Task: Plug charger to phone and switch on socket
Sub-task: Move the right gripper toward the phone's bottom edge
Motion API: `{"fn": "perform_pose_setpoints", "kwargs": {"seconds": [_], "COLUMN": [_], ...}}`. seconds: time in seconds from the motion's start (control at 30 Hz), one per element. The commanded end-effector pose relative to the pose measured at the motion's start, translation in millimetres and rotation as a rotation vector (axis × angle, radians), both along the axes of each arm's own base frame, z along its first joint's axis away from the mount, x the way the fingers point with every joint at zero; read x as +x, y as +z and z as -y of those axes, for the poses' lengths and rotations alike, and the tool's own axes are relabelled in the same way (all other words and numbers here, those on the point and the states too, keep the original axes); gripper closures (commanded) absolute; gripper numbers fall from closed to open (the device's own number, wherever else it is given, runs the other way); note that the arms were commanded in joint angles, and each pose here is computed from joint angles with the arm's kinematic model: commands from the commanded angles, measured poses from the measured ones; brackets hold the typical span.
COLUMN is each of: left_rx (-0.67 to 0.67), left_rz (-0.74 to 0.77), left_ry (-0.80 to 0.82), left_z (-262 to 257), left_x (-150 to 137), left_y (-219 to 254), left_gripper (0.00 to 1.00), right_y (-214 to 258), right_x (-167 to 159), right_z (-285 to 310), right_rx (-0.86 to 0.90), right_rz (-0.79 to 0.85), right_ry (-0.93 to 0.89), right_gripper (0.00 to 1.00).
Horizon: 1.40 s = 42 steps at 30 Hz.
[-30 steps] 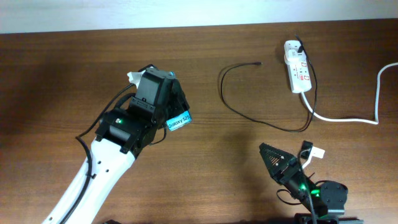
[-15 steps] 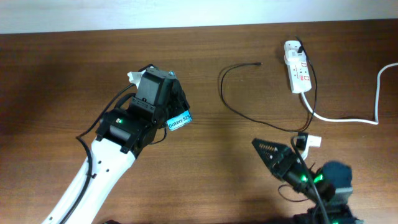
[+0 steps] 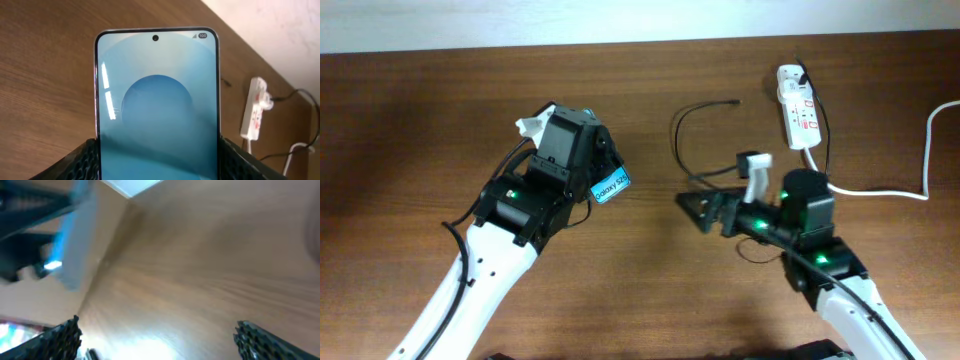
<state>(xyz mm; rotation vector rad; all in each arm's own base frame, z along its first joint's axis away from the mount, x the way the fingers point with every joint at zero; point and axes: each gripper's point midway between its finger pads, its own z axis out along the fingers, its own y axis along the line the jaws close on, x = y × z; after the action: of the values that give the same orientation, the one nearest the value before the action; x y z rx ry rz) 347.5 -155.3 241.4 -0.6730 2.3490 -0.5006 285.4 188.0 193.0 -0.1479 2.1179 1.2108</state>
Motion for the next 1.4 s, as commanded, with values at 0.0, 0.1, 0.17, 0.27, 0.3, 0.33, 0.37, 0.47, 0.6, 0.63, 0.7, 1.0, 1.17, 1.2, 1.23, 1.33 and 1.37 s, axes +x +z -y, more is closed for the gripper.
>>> {"fn": "perform_pose_setpoints", "kwargs": {"seconds": [0.0, 0.1, 0.17, 0.27, 0.3, 0.33, 0.37, 0.47, 0.6, 0.63, 0.7, 1.0, 1.17, 1.2, 1.23, 1.33, 1.37], "left_rx": [-0.055, -0.062, -0.062, -0.062, -0.062, -0.062, -0.064, -0.080, -0.080, -0.080, -0.082, -0.082, -0.082, -0.082, -0.082, -0.082, -0.082], "left_rz": [0.045, 0.056, 0.056, 0.056, 0.056, 0.056, 0.055, 0.051, 0.050, 0.048, 0.045, 0.045, 0.045, 0.045, 0.045, 0.045, 0.045], "left_ry": [0.079, 0.112, 0.124, 0.139, 0.143, 0.148, 0.150, 0.162, 0.162, 0.161, 0.157, 0.158, 0.157, 0.157, 0.157, 0.157, 0.157], "left_z": [-2.6, -5.9, -9.7, -15.1, -16.5, -18.3, -19.3, -19.2, -19.3, -19.1, -18.3, -18.6, -18.4, -18.4, -18.4, -18.4, -18.4], "left_x": [9.8, 12.6, 14.0, 16.1, 16.6, 17.3, 17.7, 17.8, 17.7, 17.4, 16.8, 16.9, 16.8, 16.8, 16.8, 16.8, 16.8], "left_y": [15.4, 17.3, 17.2, 17.1, 17.1, 17.1, 17.0, 17.0, 16.9, 16.6, 16.1, 16.1, 16.1, 16.1, 16.1, 16.1, 16.1], "left_gripper": [0.57, 0.58, 0.58, 0.58, 0.58, 0.57, 0.58, 0.58, 0.57, 0.57, 0.57, 0.59, 0.57, 0.57, 0.57, 0.57, 0.57], "right_y": [2.8, 10.7, 19.6, 27.5, 31.3, 35.0, 38.0, 46.9, 35.7, 30.2, 27.8, 38.8, 47.3, 48.0, 47.8, 47.6, 47.7], "right_x": [-4.7, -7.7, -5.4, -0.9, 0.4, 1.6, 2.5, 7.6, 17.2, 20.4, 23.2, 34.5, 33.2, 32.4, 31.4, 29.3, 29.0], "right_z": [-34.3, -62.2, -70.7, -73.6, -74.3, -75.1, -75.4, -79.5, -99.0, -105.2, -112.7, -108.4, -108.9, -110.8, -113.2, -119.8, -121.2], "right_rx": [-0.055, -0.017, 0.030, 0.058, 0.072, 0.093, 0.107, 0.162, 0.196, 0.208, 0.237, 0.305, 0.353, 0.355, 0.355, 0.355, 0.355], "right_rz": [0.109, 0.160, 0.176, 0.211, 0.219, 0.217, 0.218, 0.228, 0.230, 0.231, 0.244, 0.240, 0.227, 0.230, 0.229, 0.229, 0.231], "right_ry": [0.070, 0.112, 0.114, 0.111, 0.107, 0.102, 0.098, 0.089, 0.077, 0.077, 0.086, 0.010, 0.009, 0.003, -0.004, -0.043, -0.054], "right_gripper": [0.03, 0.10, 0.14, 0.17, 0.18, 0.20, 0.21, 0.23, 0.23, 0.23, 0.23, 0.37, 0.39, 0.41, 0.44, 0.46, 0.46]}}
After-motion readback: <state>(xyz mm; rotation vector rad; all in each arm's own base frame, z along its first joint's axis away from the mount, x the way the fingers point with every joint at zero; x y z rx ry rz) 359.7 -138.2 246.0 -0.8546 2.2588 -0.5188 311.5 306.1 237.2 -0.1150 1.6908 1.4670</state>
